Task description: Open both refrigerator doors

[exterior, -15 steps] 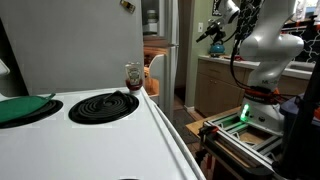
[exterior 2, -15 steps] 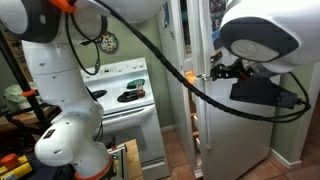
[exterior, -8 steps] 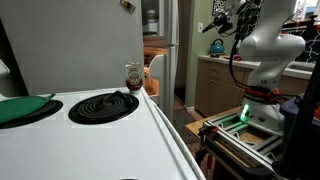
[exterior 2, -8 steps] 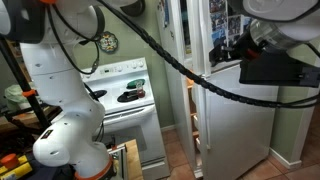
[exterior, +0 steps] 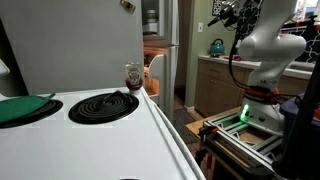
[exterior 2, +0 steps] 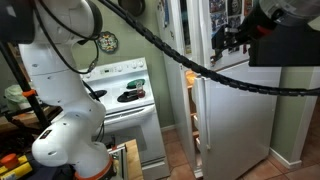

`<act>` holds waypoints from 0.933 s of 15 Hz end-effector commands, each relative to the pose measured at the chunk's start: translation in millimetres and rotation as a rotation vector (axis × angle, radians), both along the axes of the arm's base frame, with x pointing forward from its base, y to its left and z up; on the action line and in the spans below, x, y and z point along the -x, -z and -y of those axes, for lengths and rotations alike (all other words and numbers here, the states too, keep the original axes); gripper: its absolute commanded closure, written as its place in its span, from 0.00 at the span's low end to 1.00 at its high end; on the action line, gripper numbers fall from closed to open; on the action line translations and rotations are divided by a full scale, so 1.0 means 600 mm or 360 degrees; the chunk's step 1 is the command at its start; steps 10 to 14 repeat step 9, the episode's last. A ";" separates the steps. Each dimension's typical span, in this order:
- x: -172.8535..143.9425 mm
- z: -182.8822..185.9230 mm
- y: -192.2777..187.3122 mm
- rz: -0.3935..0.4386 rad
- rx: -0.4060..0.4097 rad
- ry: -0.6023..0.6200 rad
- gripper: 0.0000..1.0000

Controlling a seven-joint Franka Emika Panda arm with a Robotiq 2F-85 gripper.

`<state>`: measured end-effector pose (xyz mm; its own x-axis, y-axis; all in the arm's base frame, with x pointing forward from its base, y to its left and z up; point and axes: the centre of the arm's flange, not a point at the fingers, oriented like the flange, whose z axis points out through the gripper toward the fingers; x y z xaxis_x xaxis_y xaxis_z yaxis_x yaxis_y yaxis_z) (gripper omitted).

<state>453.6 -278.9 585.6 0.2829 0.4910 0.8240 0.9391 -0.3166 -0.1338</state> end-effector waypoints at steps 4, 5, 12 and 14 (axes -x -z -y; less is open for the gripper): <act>0.034 0.002 -0.012 -0.0112 0.0140 -0.0021 0.00; 0.037 0.000 -0.008 -0.0100 0.0169 -0.0044 0.00; 0.021 0.006 -0.011 -0.0083 0.0145 -0.0017 0.00; 0.021 0.006 -0.011 -0.0083 0.0145 -0.0017 0.00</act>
